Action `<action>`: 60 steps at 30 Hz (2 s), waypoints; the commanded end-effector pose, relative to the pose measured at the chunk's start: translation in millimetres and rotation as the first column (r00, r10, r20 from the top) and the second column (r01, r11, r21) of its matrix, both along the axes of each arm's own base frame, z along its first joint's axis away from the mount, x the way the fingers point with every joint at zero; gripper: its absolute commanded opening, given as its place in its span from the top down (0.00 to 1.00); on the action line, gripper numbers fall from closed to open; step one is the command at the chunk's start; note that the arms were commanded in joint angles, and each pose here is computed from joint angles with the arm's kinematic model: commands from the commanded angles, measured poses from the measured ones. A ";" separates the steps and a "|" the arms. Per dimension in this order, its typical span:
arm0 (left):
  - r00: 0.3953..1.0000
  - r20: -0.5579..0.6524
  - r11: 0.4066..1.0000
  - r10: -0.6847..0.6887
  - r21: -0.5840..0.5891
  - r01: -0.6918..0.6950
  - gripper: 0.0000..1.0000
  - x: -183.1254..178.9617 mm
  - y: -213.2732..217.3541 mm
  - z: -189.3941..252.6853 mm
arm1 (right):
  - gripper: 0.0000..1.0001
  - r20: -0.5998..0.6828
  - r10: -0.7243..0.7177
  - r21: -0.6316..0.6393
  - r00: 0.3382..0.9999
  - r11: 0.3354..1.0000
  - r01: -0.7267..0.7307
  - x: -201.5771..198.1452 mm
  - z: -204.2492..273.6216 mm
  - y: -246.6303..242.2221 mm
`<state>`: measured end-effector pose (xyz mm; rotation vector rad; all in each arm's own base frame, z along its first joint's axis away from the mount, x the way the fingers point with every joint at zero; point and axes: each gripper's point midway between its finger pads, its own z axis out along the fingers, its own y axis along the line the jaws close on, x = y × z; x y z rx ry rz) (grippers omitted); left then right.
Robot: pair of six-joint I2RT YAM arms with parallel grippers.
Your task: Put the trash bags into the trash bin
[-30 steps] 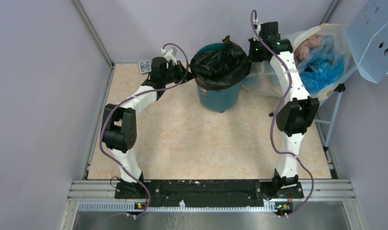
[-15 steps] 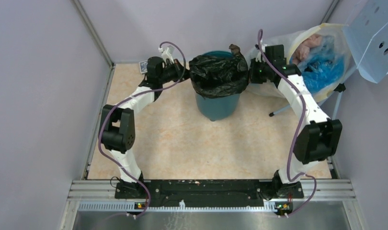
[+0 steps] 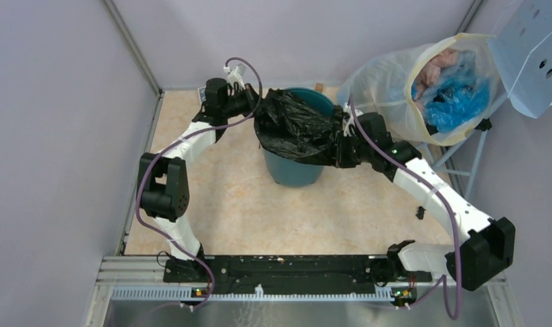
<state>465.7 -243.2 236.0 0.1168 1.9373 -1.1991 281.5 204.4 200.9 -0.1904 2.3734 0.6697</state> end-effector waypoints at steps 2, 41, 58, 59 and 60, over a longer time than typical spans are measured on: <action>0.993 0.071 0.995 -0.095 -0.026 0.097 1.00 -11.5 -14.2 36.0 | 1.00 0.096 -0.073 0.035 0.993 0.997 0.070 0.4 14.1 -6.1; 1.000 0.020 0.999 0.002 0.042 -0.002 1.00 3.7 9.3 22.3 | 0.41 0.448 0.275 -0.152 0.851 0.961 -0.230 41.4 182.8 18.0; 1.000 0.013 0.999 -0.016 0.028 0.016 1.00 4.4 6.1 22.0 | 0.41 0.265 0.427 -0.217 0.865 0.900 -0.378 97.7 119.2 54.4; 1.000 0.011 1.000 -0.016 0.027 0.016 1.00 4.7 5.8 21.2 | 0.41 0.252 0.434 -0.215 0.865 0.896 -0.388 97.2 115.0 55.1; 1.000 0.010 1.000 -0.016 0.027 0.016 1.00 5.0 5.9 21.1 | 0.42 0.239 0.441 -0.212 0.865 0.893 -0.397 97.0 111.8 55.2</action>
